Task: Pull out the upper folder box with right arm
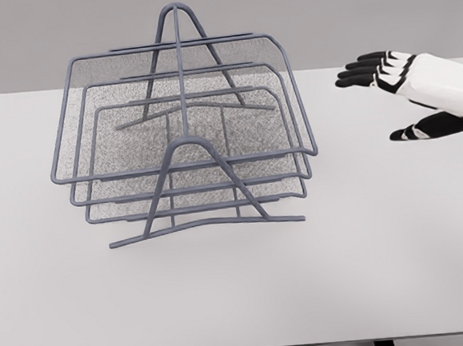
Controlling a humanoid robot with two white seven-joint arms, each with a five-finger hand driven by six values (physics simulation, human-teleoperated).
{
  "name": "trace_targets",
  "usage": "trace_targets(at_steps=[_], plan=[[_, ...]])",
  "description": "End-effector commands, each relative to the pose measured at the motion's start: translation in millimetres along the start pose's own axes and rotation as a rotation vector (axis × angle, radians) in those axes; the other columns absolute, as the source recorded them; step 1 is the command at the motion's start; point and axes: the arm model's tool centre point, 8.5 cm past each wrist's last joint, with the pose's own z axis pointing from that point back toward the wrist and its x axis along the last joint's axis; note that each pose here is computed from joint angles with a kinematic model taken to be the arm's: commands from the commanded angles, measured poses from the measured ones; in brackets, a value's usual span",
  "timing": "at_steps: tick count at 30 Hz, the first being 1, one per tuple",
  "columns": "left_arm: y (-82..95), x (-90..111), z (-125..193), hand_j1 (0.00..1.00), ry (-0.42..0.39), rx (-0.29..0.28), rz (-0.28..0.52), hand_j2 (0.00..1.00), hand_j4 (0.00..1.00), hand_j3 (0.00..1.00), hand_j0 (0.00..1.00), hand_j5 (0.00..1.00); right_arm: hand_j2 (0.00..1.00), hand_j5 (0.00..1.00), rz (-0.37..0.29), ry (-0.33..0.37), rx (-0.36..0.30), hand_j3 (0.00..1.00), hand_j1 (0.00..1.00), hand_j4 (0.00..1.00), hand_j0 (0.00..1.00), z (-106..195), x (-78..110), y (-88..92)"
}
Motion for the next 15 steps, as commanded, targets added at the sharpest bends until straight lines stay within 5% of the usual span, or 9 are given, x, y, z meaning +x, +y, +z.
trace_targets(at_steps=[1, 2, 3, 4, 5, 7, 10, 13, 15], plan=[[0.0, -0.1, 0.0, 1.00, 0.000, 0.000, -0.001, 1.00, 1.00, 1.00, 1.00, 1.00, 1.00, 1.00, 0.003, 0.007, 0.000, 1.00, 1.00, 1.00, 1.00, 1.4, -1.2, -1.8], [0.0, -0.1, 0.0, 1.00, 0.000, 0.000, 0.000, 1.00, 1.00, 1.00, 1.00, 1.00, 1.00, 1.00, 0.019, 0.009, 0.023, 1.00, 1.00, 1.00, 1.00, -0.1, -1.0, -0.3], [0.0, -0.1, 0.0, 1.00, 0.000, 0.000, 0.000, 1.00, 1.00, 1.00, 1.00, 1.00, 1.00, 1.00, 0.115, 0.034, 0.070, 1.00, 1.00, 1.00, 1.00, -10.0, -1.6, 8.2], [0.0, -0.1, 0.0, 1.00, 0.000, 0.000, 0.000, 1.00, 1.00, 1.00, 1.00, 1.00, 1.00, 1.00, 0.288, 0.107, 0.120, 1.00, 1.00, 1.00, 1.00, -20.1, -7.7, 11.0], [0.0, -0.1, 0.0, 1.00, 0.000, 0.000, 0.000, 1.00, 1.00, 1.00, 1.00, 1.00, 1.00, 1.00, 0.342, 0.123, 0.105, 1.00, 1.00, 1.00, 1.00, -34.1, -9.8, 10.4], [-0.1, -0.1, 0.0, 1.00, 0.000, -0.002, 0.000, 1.00, 1.00, 1.00, 1.00, 1.00, 1.00, 1.00, 0.349, 0.152, 0.097, 1.00, 1.00, 1.00, 1.00, -33.0, -21.5, -0.5], [0.0, -0.1, 0.0, 1.00, 0.000, 0.000, -0.001, 1.00, 1.00, 1.00, 1.00, 1.00, 1.00, 1.00, 0.321, 0.153, 0.166, 1.00, 1.00, 1.00, 1.00, -50.6, -41.0, 9.2], [0.0, -0.1, 0.0, 1.00, 0.000, 0.000, 0.000, 1.00, 1.00, 1.00, 1.00, 1.00, 1.00, 1.00, 0.223, 0.137, 0.195, 1.00, 1.00, 1.00, 1.00, -70.9, -51.0, 43.8], [0.0, -0.1, 0.0, 1.00, 0.000, 0.000, 0.000, 1.00, 1.00, 1.00, 1.00, 1.00, 1.00, 1.00, 0.166, 0.140, 0.186, 1.00, 1.00, 1.00, 1.00, -72.2, -56.4, 51.0]])
